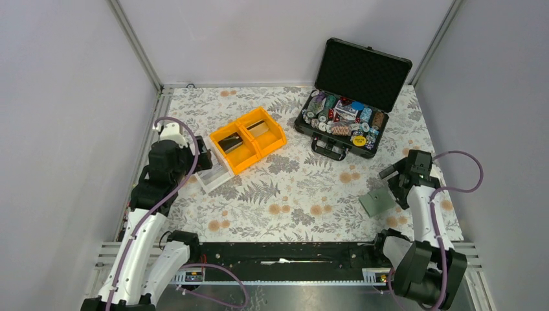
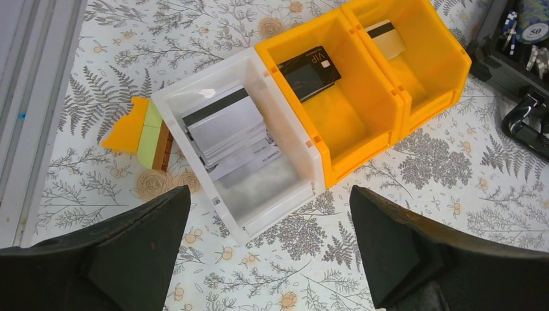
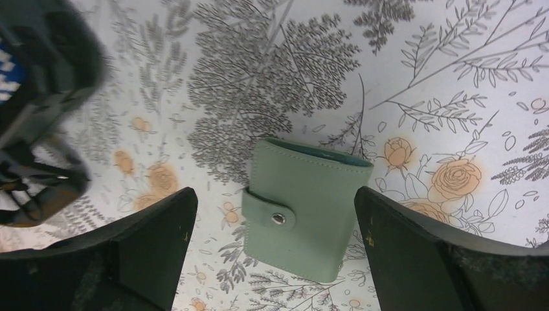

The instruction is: Put the credit cards into the card holder

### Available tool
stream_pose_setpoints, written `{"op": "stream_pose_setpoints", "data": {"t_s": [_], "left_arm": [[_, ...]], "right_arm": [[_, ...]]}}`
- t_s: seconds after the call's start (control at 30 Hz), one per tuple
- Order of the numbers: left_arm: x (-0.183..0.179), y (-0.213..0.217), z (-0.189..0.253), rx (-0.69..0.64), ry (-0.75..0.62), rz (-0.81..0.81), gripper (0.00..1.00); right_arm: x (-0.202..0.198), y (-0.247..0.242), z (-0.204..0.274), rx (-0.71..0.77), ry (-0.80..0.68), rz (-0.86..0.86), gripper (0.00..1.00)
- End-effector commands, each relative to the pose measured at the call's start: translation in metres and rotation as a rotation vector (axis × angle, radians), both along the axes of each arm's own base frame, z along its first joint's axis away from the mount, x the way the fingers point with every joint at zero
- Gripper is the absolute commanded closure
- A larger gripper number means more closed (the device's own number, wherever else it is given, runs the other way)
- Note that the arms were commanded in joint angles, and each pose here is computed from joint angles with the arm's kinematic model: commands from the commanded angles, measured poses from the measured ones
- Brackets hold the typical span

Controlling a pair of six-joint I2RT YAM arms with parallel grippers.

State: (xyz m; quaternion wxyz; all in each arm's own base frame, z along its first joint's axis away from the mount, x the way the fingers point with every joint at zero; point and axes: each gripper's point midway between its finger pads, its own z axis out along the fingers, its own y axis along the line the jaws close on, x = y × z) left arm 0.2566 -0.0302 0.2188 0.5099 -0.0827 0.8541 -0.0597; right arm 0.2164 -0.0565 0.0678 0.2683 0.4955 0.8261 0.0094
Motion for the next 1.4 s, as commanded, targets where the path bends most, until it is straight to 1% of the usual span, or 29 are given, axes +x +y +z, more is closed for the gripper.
{"op": "stream_pose_setpoints", "data": {"t_s": [0.0, 0.1, 0.17, 0.2, 0.33, 0.73, 0.97, 1.1, 1.17, 1.3, 1.37], "left_arm": [[0.005, -0.002, 0.009, 0.026, -0.049, -0.016, 0.01], [0.005, -0.006, 0.008, 0.029, -0.044, -0.034, 0.01], [0.005, -0.009, 0.009, 0.031, -0.05, -0.049, 0.01], [0.004, -0.011, 0.009, 0.032, -0.05, -0.055, 0.01], [0.003, -0.016, 0.008, 0.038, -0.049, -0.08, 0.01], [0.0, -0.027, 0.01, 0.05, -0.06, -0.127, 0.01], [-0.002, -0.028, 0.011, 0.049, -0.067, -0.133, 0.01], [-0.002, -0.029, 0.011, 0.048, -0.067, -0.138, 0.01], [-0.002, -0.029, 0.011, 0.048, -0.068, -0.139, 0.01], [-0.002, -0.029, 0.01, 0.052, -0.064, -0.139, 0.01], [-0.001, -0.029, 0.009, 0.052, -0.06, -0.141, 0.01]], "right_arm": [[-0.01, 0.0, -0.012, 0.022, 0.071, -0.038, 0.01], [-0.01, -0.003, -0.012, 0.008, 0.069, -0.047, 0.01], [-0.013, -0.006, -0.017, -0.004, 0.097, -0.043, 0.02], [-0.014, -0.005, -0.02, -0.003, 0.115, -0.033, 0.04], [-0.012, 0.002, -0.028, 0.038, 0.151, 0.015, 0.08], [-0.008, 0.012, -0.048, 0.104, 0.19, 0.046, 0.13], [-0.001, 0.018, -0.055, 0.085, 0.202, 0.089, 0.16], [0.005, 0.034, -0.056, 0.052, 0.227, 0.179, 0.22], [0.008, 0.045, -0.056, 0.045, 0.224, 0.219, 0.28], [0.015, 0.069, -0.053, 0.059, 0.19, 0.276, 0.43], [0.016, 0.087, -0.052, 0.059, 0.18, 0.33, 0.48]]}}
